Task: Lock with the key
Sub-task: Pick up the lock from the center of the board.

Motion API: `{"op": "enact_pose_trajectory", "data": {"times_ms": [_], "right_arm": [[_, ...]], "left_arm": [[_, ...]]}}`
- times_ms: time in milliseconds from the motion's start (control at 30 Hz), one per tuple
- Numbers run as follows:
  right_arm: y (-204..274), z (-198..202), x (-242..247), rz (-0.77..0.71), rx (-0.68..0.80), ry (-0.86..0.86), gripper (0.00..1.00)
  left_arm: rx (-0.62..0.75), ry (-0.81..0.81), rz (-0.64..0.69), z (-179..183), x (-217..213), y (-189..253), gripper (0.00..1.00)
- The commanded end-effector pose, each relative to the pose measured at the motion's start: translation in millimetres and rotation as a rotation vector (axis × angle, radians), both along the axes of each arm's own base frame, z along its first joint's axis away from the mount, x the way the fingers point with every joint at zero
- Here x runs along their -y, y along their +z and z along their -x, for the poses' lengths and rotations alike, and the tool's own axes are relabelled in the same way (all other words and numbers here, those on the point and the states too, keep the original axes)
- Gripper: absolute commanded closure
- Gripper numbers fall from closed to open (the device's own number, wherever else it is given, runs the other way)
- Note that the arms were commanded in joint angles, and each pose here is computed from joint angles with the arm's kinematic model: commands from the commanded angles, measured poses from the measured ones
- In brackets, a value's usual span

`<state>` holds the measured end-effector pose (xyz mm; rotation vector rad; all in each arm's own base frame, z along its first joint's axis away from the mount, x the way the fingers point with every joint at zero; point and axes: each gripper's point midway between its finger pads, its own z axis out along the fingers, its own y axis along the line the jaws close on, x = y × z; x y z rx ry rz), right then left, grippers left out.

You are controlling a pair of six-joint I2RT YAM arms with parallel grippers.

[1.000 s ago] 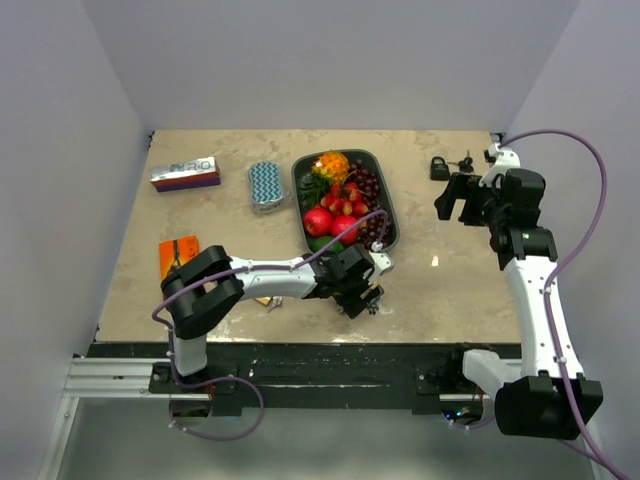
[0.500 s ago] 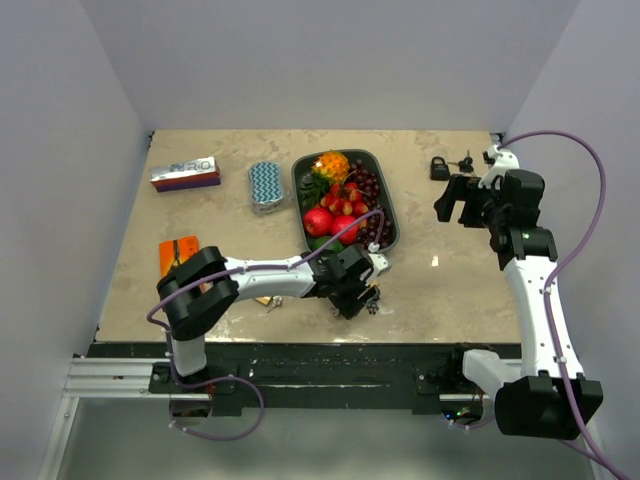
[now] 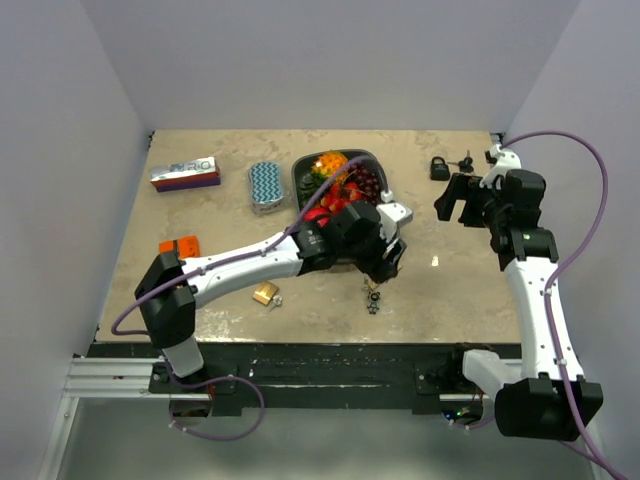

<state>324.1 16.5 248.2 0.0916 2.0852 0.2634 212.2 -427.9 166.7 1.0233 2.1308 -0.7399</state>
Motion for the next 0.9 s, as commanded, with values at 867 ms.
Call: {"op": "enact_pose_trajectory", "data": {"times_ms": [867], "right_arm": [[103,13,-109,-0.413,0.525,0.313,0.07]], "left_arm": [[-0.125,0.525,0.732,-164,11,235,1.00]]}}
